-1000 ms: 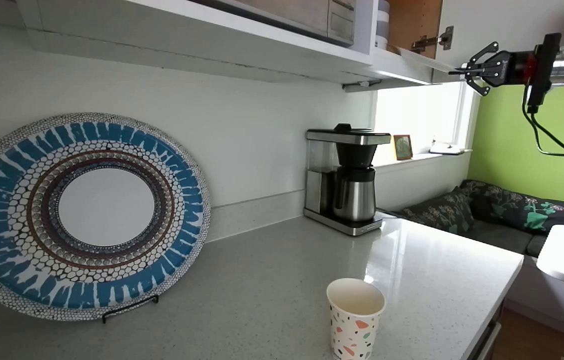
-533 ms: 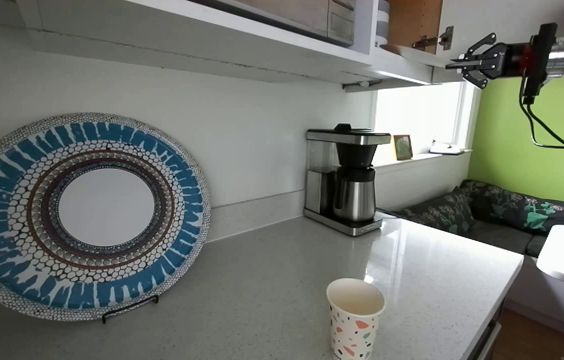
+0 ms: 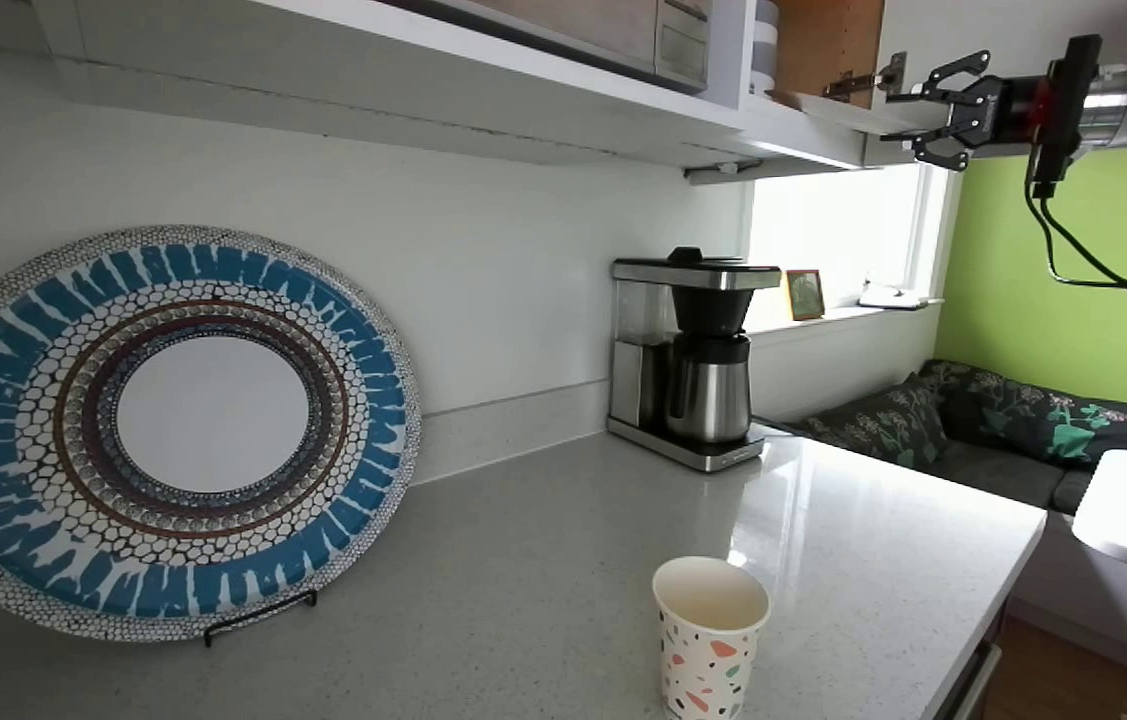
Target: Remove the paper cup from the bottom shelf, put it on the table and then put the white plate in the bottom shelf of the cabinet
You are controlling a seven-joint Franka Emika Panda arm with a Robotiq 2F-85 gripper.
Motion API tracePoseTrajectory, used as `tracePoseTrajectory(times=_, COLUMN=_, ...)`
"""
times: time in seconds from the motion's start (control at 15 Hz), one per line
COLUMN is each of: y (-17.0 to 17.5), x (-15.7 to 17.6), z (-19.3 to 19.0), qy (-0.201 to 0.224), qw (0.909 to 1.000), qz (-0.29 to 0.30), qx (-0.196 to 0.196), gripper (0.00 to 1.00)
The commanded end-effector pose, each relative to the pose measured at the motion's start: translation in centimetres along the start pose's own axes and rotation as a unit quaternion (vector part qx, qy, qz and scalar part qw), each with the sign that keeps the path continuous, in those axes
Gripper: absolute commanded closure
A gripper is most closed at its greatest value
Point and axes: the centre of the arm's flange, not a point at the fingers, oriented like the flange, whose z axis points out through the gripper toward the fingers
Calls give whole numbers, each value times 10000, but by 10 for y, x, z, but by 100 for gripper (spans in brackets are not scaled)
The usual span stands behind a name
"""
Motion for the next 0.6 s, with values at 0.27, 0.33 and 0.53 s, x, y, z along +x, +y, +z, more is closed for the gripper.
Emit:
tracePoseTrajectory(times=0.27, y=-21, x=6, z=17, qy=223, qw=9991, qz=96, qx=349, gripper=56)
tracePoseTrajectory(times=0.33, y=-23, x=6, z=20, qy=235, qw=9990, qz=89, qx=376, gripper=55)
tracePoseTrajectory(times=0.53, y=-25, x=7, z=29, qy=288, qw=9987, qz=104, qx=402, gripper=40)
